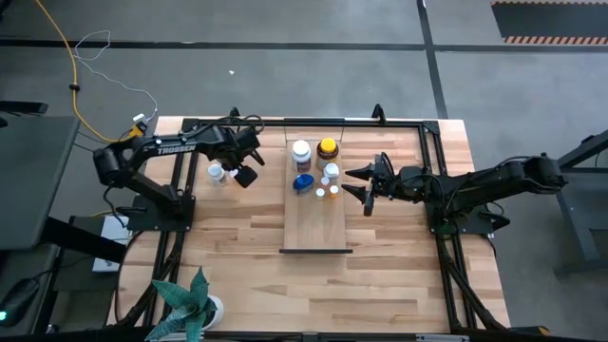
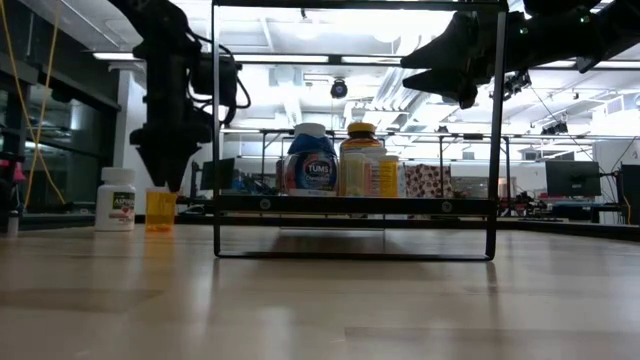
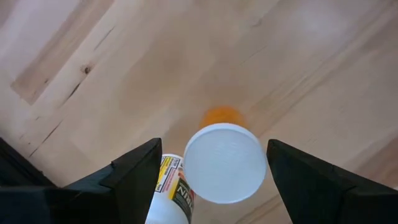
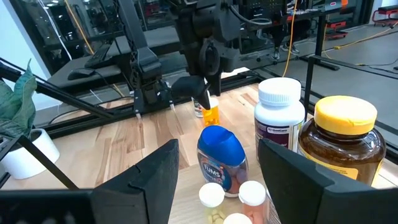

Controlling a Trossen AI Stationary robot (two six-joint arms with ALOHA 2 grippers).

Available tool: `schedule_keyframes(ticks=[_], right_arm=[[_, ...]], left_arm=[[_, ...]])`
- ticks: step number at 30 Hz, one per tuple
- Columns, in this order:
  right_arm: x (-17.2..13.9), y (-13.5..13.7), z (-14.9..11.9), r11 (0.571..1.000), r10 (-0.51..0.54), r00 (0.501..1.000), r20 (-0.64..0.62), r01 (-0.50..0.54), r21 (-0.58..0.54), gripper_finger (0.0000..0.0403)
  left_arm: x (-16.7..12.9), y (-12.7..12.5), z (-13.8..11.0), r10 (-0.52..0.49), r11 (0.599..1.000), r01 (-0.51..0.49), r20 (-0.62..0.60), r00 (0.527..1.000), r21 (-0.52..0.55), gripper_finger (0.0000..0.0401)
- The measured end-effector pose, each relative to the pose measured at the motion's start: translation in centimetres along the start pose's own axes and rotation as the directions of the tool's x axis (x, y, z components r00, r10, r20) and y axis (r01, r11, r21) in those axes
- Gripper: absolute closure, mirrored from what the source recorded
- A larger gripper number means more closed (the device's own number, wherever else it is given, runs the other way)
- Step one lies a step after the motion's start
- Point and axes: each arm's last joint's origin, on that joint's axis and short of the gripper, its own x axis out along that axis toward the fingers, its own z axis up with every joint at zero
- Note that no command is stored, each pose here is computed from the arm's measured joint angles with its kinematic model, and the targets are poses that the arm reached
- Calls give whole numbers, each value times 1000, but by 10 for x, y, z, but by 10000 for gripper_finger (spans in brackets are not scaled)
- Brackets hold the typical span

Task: Pick and place medicine bottles onto shelf by color
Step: Put the medium orange pill bottle on the shelf

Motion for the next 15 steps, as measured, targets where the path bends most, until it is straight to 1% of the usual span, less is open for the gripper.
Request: schedule_keyframes(ticks=[11,15], right_arm=[[0,0,0,1000,0,1000,0,0,0,192],[0,0,0,1000,1,1000,0,-1,0,192]], left_arm=[[16,-3,2,23,1000,-22,-83,996,7,121],[21,-4,4,33,999,-32,-86,996,15,121]])
